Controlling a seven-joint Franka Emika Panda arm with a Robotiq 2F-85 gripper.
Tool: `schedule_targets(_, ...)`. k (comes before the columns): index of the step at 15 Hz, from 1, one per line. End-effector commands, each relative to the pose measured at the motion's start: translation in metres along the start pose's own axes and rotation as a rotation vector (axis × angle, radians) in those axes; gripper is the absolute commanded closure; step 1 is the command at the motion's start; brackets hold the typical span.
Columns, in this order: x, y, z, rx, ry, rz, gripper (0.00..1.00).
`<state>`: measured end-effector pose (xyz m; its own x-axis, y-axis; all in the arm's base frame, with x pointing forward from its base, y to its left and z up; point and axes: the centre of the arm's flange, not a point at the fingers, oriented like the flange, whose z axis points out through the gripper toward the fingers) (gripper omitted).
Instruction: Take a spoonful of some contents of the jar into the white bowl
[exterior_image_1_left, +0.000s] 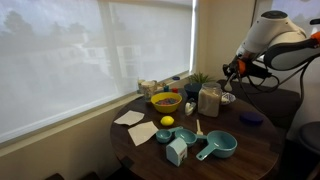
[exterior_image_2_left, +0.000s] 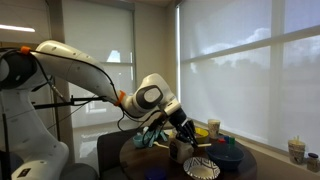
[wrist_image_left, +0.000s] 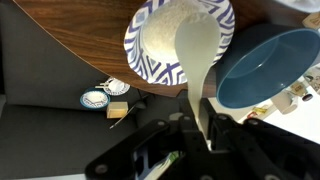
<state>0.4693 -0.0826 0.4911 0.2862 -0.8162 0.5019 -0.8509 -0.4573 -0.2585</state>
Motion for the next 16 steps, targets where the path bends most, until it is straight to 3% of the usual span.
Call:
schedule_targets(1,-0.002,0.0,-0.004,-0.007,-0.023,-0.007,0.97)
schedule_targets(2,-0.003,-0.001,-0.007,-0.007,-0.027,-0.014,0.87)
schedule_targets(8,-0.001,0.001,-0.004,-0.017,-0.023,-0.011,0.87)
schedule_targets(9,-0.002,0.001,-0.004,-0.017,-0.023,-0.011,0.97)
schedule_targets(13,-0.029,-0.009,-0.017,-0.052,-0.035,-0.029,0.97)
schedule_targets(16,-0.053,-0.01,-0.022,-0.136,-0.083,-0.049,0.97)
